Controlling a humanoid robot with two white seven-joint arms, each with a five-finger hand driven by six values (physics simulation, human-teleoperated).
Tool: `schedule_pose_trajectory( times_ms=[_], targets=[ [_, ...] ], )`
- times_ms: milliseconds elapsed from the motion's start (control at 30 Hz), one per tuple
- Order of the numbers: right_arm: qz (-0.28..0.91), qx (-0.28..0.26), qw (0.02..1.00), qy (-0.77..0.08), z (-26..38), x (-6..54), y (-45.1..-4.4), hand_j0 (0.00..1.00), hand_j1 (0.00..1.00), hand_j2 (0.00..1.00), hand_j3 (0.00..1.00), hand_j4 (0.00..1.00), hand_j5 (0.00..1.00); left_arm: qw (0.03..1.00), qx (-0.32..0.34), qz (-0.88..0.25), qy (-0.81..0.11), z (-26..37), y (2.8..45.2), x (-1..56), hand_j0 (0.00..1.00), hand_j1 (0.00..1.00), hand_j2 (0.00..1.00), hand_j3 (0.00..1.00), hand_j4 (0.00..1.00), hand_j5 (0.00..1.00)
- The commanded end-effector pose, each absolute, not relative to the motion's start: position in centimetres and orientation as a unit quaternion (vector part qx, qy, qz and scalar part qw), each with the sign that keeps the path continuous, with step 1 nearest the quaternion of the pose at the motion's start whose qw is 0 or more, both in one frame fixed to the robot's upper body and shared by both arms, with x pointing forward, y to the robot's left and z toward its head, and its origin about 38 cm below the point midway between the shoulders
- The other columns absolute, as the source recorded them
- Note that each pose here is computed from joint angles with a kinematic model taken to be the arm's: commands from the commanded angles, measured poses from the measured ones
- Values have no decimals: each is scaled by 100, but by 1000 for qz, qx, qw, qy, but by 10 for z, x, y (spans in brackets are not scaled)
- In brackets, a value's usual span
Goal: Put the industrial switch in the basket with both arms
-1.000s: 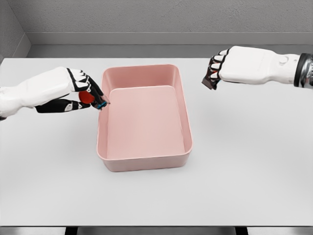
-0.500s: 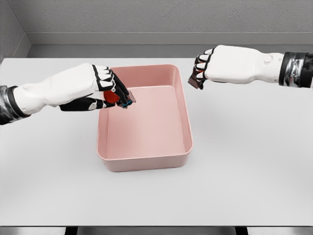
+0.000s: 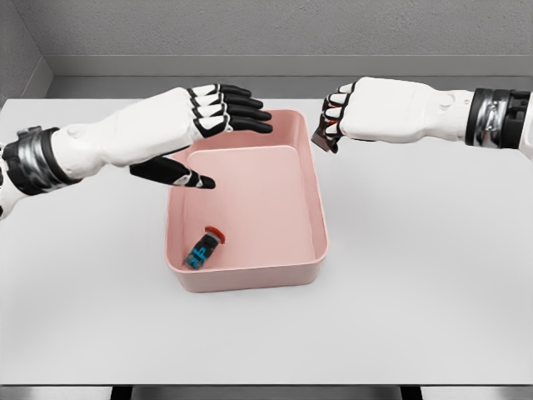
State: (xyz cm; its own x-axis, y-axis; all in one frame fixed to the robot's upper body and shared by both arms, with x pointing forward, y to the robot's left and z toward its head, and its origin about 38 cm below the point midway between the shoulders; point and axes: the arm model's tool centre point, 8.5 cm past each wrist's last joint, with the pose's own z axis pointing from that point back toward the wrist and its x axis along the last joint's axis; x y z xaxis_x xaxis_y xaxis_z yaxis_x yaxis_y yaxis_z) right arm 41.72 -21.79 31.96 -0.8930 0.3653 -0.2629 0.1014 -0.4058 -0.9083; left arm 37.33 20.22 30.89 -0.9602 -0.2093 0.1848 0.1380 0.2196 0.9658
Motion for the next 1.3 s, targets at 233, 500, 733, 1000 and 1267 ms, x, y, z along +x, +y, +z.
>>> schedule_pose_trajectory(
  times_ms=[233,500,733,1000,1267],
  targets=[
    [808,-218,79,-542,322,418,-216,42,42,42,42,42,42,146,41,-631,-761,316,217,376,100,100,100,100,100,100],
    [803,-207,57,-556,321,418,-185,42,42,42,42,42,42,247,107,-645,-715,313,312,378,100,100,100,100,100,100],
    [803,-189,28,-565,321,412,-158,43,43,43,43,43,43,289,123,-640,-701,309,343,382,100,100,100,100,100,100],
    [800,-180,10,-573,325,409,-141,54,54,54,54,54,54,300,116,-643,-695,298,345,379,100,100,100,100,100,100],
    [798,-175,5,-577,325,408,-134,100,100,100,100,100,100,298,118,-646,-693,297,344,380,100,100,100,100,100,100]
  ],
)
